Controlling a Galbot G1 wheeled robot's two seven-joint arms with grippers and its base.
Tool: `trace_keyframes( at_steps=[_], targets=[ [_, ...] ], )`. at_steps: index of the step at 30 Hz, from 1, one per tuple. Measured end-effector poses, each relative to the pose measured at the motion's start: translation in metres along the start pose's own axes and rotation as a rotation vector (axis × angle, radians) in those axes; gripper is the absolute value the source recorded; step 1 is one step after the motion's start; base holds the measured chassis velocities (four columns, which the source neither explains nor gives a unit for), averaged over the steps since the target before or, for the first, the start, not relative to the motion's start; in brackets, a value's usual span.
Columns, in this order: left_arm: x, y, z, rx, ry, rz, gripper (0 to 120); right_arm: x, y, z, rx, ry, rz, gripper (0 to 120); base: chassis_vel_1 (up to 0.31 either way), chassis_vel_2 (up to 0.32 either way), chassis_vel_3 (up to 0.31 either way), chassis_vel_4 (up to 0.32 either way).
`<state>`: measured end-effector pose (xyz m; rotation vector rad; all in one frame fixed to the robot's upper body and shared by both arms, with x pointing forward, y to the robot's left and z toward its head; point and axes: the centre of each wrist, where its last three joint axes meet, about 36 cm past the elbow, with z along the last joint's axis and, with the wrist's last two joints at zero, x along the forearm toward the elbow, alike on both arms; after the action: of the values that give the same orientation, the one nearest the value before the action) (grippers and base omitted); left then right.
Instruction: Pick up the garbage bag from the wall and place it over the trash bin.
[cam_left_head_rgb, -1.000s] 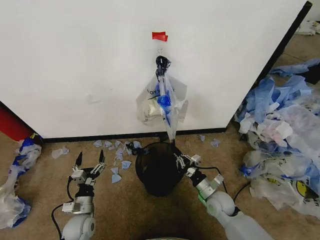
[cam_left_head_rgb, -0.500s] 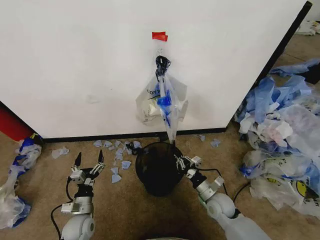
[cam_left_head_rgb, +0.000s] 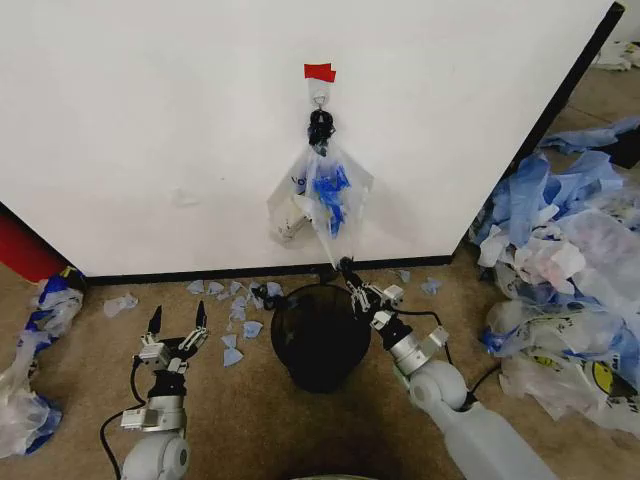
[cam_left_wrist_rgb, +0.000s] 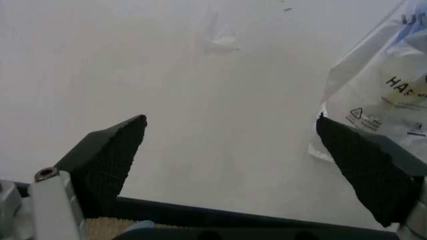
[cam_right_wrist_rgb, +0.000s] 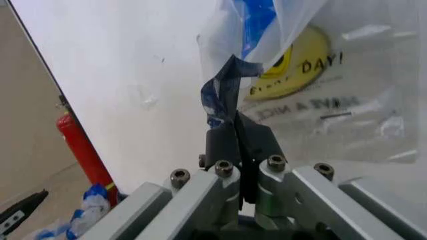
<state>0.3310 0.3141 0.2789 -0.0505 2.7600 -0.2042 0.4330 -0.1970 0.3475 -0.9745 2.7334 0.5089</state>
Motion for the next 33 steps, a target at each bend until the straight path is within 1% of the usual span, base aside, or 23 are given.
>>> trace_keyframes(
  at_steps=[14,20,23,24,28,30,31,32,33],
  targets=[
    [-0.001,-0.003,-0.006,0.005,-0.015,0.005,100,-0.010,-0.008,-0.014,0.010,-0.025,0.014,0,0.000,0.000,0.000,0.000],
    [-0.001,-0.006,-0.010,0.011,-0.025,0.008,100,-0.010,-0.007,-0.014,0.008,-0.025,0.015,0,0.000,0.000,0.000,0.000],
    [-0.004,-0.013,-0.022,0.020,-0.052,0.022,100,-0.009,-0.007,-0.013,0.007,-0.026,0.023,0,0.000,0.000,0.000,0.000],
    [-0.004,-0.013,-0.022,0.020,-0.052,0.022,100,-0.009,-0.007,-0.013,0.007,-0.026,0.023,0,0.000,0.000,0.000,0.000],
    [-0.017,-0.033,-0.054,0.051,-0.113,0.069,100,-0.003,-0.009,-0.013,0.004,-0.034,0.043,0,0.000,0.000,0.000,0.000],
    [-0.026,-0.047,-0.072,0.069,-0.140,0.104,100,0.004,-0.011,-0.012,0.005,-0.037,0.058,0,0.000,0.000,0.000,0.000],
    [-0.029,-0.051,-0.078,0.074,-0.147,0.115,100,0.006,-0.012,-0.013,0.006,-0.038,0.061,0,0.000,0.000,0.000,0.000],
    [-0.029,-0.051,-0.078,0.074,-0.147,0.115,100,0.006,-0.012,-0.013,0.006,-0.038,0.061,0,0.000,0.000,0.000,0.000],
    [-0.034,-0.057,-0.085,0.081,-0.157,0.136,100,0.009,-0.014,-0.013,0.008,-0.043,0.072,0,0.000,0.000,0.000,0.000]
  ],
)
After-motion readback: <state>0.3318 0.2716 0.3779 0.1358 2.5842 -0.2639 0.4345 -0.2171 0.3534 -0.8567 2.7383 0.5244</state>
